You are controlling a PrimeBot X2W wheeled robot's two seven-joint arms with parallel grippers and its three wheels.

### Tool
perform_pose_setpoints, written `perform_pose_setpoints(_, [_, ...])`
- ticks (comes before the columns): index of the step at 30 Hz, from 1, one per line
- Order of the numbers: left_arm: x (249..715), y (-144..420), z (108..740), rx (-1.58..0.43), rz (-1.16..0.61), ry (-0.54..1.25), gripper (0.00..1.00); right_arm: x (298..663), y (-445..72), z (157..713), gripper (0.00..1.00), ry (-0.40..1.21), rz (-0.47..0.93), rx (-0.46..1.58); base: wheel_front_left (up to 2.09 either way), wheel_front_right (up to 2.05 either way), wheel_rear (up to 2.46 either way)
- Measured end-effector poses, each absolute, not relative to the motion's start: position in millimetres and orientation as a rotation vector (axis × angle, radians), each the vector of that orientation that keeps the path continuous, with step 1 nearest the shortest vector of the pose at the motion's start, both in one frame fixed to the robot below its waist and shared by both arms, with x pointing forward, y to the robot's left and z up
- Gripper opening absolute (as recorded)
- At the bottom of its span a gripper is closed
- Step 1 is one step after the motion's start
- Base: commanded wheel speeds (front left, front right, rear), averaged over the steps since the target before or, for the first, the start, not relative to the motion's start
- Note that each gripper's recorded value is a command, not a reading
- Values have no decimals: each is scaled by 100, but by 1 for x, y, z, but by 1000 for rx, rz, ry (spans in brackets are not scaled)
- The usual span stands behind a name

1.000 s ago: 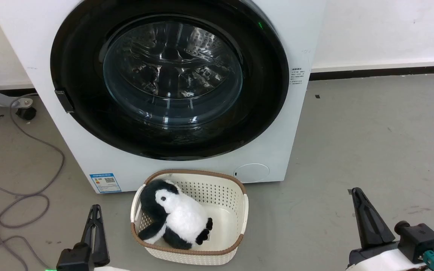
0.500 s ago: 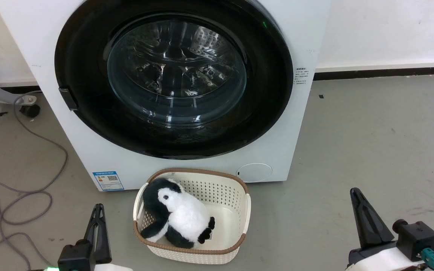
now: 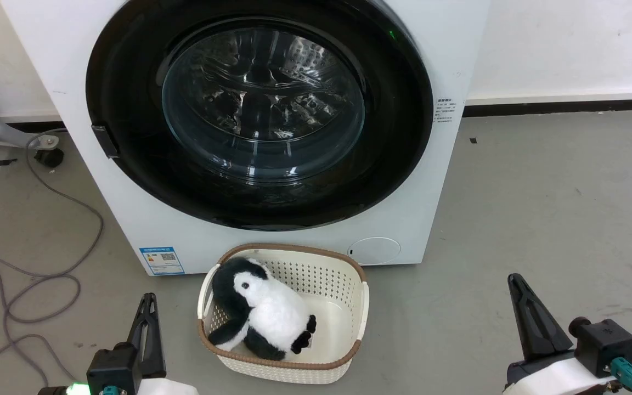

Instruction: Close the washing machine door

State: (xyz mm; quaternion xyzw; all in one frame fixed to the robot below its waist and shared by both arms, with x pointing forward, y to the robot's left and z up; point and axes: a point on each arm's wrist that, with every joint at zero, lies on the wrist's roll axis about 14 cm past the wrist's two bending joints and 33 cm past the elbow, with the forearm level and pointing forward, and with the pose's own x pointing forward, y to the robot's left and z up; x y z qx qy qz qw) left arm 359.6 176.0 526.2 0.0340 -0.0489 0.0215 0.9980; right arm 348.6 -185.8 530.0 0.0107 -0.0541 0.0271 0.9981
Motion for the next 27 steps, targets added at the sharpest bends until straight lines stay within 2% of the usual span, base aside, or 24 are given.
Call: perform_pose_setpoints(27, [363, 176, 525, 59, 30, -63, 0, 355, -178, 526, 0, -62, 80, -4, 0, 0, 0])
